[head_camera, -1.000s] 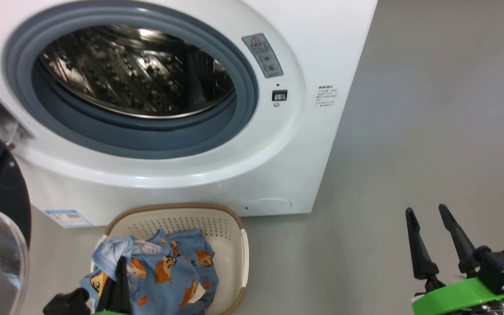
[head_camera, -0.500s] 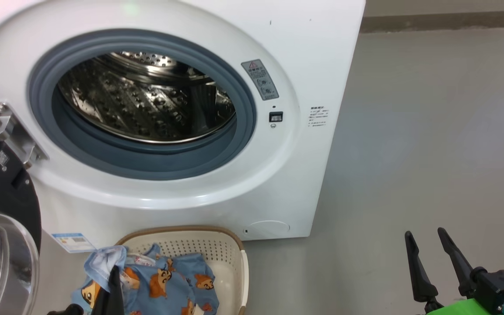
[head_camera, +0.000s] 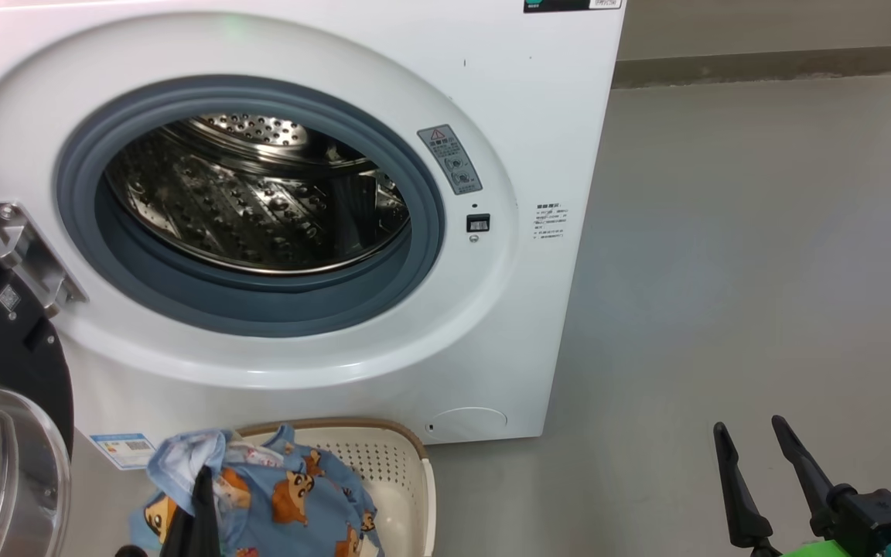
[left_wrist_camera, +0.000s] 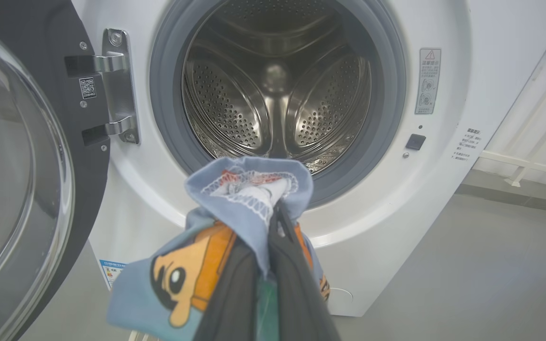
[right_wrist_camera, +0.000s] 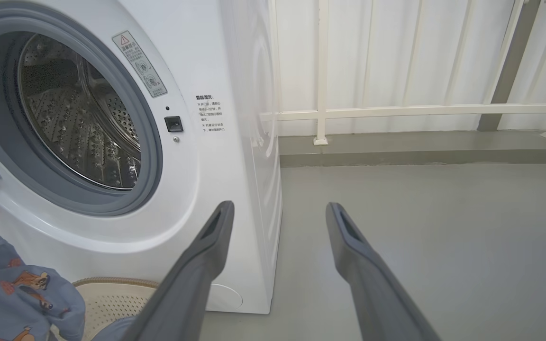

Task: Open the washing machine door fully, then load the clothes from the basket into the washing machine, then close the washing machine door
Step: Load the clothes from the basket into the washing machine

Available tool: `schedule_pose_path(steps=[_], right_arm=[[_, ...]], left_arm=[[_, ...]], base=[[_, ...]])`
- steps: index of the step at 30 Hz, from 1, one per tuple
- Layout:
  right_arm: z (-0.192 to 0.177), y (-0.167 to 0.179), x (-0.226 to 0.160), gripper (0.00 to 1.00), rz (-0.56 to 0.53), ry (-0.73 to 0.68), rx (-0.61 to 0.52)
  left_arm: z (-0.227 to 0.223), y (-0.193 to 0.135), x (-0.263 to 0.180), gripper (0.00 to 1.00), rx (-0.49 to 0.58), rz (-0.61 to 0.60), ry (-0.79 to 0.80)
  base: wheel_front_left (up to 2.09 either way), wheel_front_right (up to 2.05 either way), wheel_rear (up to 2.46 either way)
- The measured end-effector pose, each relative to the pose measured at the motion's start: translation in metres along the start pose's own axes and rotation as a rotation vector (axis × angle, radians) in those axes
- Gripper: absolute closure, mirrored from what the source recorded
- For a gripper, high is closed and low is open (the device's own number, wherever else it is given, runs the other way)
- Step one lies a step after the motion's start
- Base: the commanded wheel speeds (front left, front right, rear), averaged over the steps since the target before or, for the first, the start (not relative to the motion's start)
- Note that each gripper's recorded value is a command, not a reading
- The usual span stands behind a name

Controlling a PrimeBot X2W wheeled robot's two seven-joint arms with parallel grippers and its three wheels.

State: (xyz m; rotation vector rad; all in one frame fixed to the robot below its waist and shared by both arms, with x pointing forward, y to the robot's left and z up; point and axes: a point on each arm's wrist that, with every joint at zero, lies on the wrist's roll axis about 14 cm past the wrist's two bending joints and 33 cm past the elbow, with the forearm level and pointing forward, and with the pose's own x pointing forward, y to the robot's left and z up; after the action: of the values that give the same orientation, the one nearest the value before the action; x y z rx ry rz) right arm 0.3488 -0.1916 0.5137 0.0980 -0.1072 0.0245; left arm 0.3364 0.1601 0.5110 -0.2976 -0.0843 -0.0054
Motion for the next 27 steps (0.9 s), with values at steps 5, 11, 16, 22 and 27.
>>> schedule_pose_path(steps=[5, 11, 16, 22, 27], right_arm=[[0.001, 0.000, -0.001, 0.00, -0.002, -0.004, 0.000], [-0.004, -0.002, -0.005, 0.00, -0.007, 0.013, -0.005], [-0.007, -0.004, -0.006, 0.00, -0.016, 0.026, -0.004], [-0.015, -0.006, -0.005, 0.00, -0.026, 0.050, 0.006], [-0.013, -0.011, 0.005, 0.00, -0.045, 0.036, 0.038]], left_arm=[[-0.002, 0.001, -0.005, 1.00, 0.000, 0.002, 0.007], [-0.004, -0.002, -0.003, 1.00, -0.001, -0.007, 0.014], [-0.008, -0.005, 0.000, 1.00, -0.003, -0.016, 0.029], [-0.016, -0.008, 0.014, 1.00, -0.004, -0.029, 0.049], [-0.013, -0.011, 0.041, 1.00, -0.003, -0.041, 0.028]], base=[[0.00, 0.00, 0.00], [0.00, 0.00, 0.00], [0.00, 0.00, 0.00], [0.00, 0.00, 0.00], [0.00, 0.00, 0.00]])
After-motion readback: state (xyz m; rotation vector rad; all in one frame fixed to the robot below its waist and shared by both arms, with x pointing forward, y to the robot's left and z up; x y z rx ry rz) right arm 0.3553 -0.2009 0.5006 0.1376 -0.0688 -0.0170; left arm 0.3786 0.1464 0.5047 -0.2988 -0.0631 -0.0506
